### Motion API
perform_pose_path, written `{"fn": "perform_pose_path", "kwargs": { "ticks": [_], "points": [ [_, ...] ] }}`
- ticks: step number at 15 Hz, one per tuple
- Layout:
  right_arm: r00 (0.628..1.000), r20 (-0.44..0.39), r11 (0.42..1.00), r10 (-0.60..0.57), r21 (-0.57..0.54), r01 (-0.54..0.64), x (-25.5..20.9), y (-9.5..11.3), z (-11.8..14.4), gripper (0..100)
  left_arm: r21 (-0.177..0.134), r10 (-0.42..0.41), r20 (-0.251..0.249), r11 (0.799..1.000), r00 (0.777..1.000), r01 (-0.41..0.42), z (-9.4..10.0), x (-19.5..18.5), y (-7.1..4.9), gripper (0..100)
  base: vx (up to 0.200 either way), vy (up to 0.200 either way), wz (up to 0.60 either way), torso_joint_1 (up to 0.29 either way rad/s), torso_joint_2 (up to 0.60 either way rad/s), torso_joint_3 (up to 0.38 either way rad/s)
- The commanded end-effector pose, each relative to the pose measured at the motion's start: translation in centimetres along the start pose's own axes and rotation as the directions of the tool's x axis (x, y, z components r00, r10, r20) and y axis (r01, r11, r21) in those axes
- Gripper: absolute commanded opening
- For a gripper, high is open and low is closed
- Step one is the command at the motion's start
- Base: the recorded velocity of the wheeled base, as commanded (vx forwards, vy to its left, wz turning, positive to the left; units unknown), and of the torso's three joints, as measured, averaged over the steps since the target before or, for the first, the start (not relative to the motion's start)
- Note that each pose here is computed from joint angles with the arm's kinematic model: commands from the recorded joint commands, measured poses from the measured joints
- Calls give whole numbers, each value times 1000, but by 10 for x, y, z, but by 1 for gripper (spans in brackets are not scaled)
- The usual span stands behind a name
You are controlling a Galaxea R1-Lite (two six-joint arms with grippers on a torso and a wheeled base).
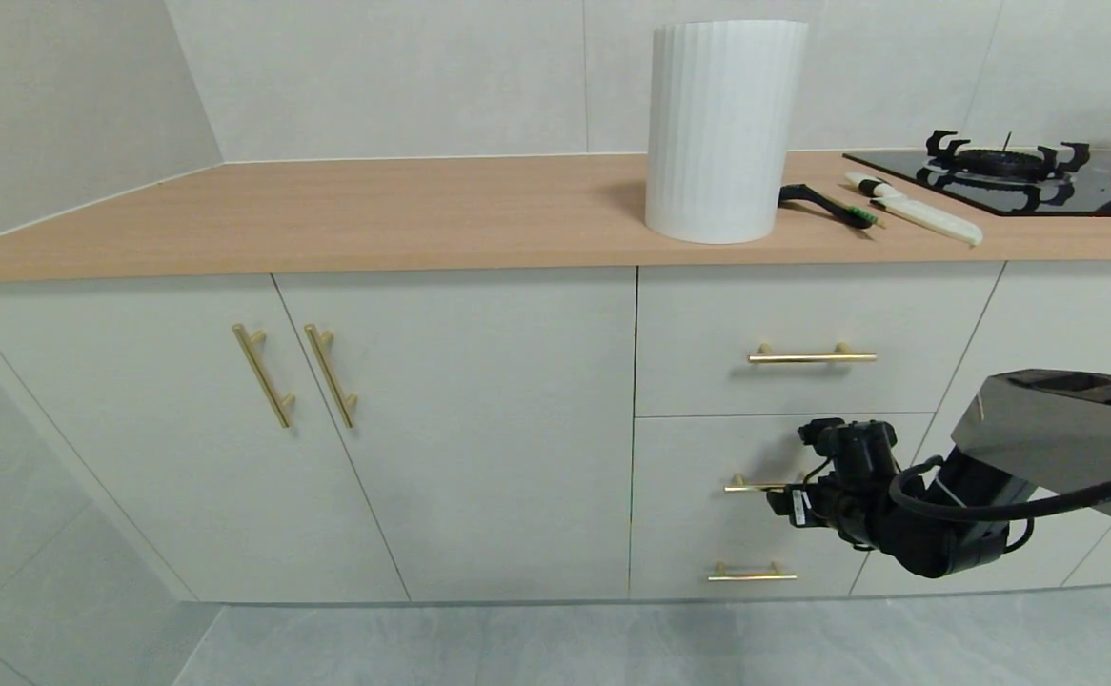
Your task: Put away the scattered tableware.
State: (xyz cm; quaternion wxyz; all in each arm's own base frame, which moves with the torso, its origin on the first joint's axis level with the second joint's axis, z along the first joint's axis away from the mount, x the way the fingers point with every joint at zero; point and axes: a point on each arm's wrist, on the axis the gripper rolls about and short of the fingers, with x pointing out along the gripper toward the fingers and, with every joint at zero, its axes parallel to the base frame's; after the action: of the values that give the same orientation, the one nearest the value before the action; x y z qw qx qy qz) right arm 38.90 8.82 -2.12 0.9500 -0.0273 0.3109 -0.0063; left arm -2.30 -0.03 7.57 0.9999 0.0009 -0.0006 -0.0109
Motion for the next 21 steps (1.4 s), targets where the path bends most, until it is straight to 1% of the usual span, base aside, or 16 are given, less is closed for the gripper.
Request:
{"fn": "perform_pose_path", "kwargs": {
  "ticks": [1,5,6,10,13,18,19,21],
  "points": [
    [999,36,1000,8,8,-9,-10,0,11,100,0,0,-1,1000,1000,0,0,0,0,100,0,0,0,0,0,0],
    [999,51,999,14,31,-16,-6,1,12,100,0,0,-1,1000,1000,0,0,0,0,100,0,0,0,0,0,0],
    [998,58,999,12,34,-14,2,3,11,100,0,0,-1,1000,1000,0,0,0,0,100,0,0,0,0,0,0],
    [999,43,999,8,32,-10,10,2,7,100,0,0,-1,1000,1000,0,0,0,0,100,0,0,0,0,0,0],
    [1000,-2,1000,4,21,-4,14,3,4,100,0,-1,-1,1000,1000,1,0,0,0,100,0,0,0,0,0,0],
    [999,-39,1000,3,3,-3,15,4,-2,100,0,0,-1,1000,1000,0,0,0,0,100,0,0,0,0,0,0],
    [997,-76,1000,2,-6,-3,14,4,-4,100,0,-1,-1,1000,1000,1,0,0,0,100,0,0,0,0,0,0],
    [996,-81,1000,20,-5,-21,14,4,-3,100,0,0,-1,1000,1000,0,0,0,0,100,0,0,0,0,0,0]
  ]
}}
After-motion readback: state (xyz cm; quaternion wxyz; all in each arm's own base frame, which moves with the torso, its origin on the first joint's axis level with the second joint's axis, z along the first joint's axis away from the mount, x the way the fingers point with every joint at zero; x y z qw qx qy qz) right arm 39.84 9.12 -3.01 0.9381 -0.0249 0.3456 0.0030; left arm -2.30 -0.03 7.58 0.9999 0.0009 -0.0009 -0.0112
